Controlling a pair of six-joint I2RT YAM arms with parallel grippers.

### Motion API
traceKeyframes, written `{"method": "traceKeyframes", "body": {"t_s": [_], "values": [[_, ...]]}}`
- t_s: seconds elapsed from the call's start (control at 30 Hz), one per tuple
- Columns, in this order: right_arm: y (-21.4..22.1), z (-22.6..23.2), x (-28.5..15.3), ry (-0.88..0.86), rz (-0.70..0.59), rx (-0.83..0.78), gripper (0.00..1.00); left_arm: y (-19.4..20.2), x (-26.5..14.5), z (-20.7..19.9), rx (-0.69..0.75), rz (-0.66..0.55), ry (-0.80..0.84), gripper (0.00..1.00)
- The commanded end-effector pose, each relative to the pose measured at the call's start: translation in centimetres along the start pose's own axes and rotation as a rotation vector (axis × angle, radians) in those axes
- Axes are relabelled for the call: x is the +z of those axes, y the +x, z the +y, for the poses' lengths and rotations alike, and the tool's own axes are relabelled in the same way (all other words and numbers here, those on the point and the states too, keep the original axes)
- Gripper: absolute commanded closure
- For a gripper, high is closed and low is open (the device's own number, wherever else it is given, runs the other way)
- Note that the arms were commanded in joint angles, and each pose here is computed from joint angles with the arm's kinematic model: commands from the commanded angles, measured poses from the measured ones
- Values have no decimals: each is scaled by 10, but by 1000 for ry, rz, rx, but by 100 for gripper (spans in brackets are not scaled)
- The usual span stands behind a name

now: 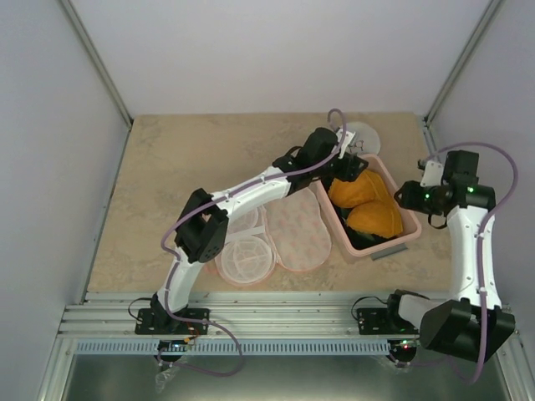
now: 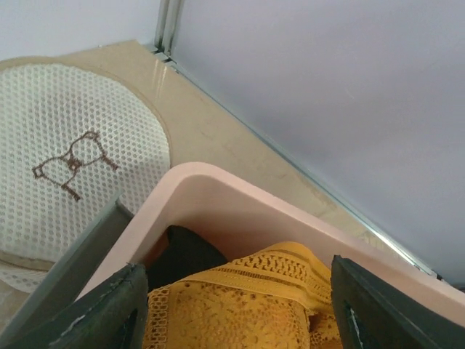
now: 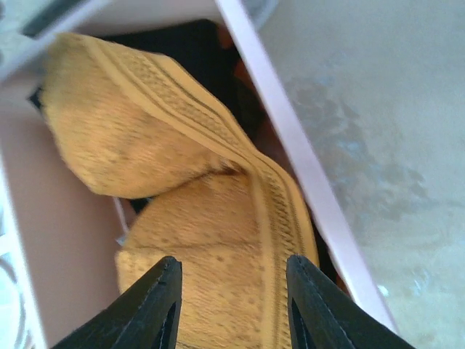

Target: Unzip the laundry bag and remove the bra

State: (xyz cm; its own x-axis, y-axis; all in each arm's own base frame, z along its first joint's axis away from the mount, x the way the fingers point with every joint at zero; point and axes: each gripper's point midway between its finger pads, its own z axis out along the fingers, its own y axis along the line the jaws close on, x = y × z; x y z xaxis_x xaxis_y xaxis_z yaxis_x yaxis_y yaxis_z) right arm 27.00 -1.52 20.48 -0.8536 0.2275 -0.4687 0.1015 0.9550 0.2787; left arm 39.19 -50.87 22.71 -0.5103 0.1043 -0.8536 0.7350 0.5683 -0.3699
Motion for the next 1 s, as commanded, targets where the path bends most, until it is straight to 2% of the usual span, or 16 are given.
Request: {"method": "traceKeyframes", "body": {"t_s": [0.0, 0.07, 0.17, 0.23, 0.33, 0.47, 0.67, 0.77, 0.87, 0.97], "values": [[-35, 53, -15, -174, -168, -128, 60, -31, -19, -25, 97, -4, 29, 28], [-45, 82, -12, -275, -238, -189, 60, -54, -39, -37, 178, -11, 39, 21], [-52, 102, 10, -302, -280, -229, 61, -88, -83, -39, 255, -23, 22, 14], [-52, 120, 28, -343, -267, -270, 60, -98, -113, -23, 241, -3, -10, 11], [-55, 123, 58, -331, -234, -256, 60, -91, -157, 30, 145, 61, -131, 9], [-52, 118, 97, -321, -179, -234, 61, -57, -213, 102, 21, 115, -338, 7], [-47, 92, 130, -192, -122, -172, 63, 20, -292, 183, -312, 134, -517, 7], [-59, 93, 118, -149, -149, -188, 64, 70, -318, 207, -430, 145, -609, 5], [-82, 120, 88, -130, -214, -270, 63, 130, -334, 229, -655, 156, -664, 2], [-90, 153, 54, -91, -262, -351, 61, 167, -359, 251, -857, 97, -728, 3]]}}
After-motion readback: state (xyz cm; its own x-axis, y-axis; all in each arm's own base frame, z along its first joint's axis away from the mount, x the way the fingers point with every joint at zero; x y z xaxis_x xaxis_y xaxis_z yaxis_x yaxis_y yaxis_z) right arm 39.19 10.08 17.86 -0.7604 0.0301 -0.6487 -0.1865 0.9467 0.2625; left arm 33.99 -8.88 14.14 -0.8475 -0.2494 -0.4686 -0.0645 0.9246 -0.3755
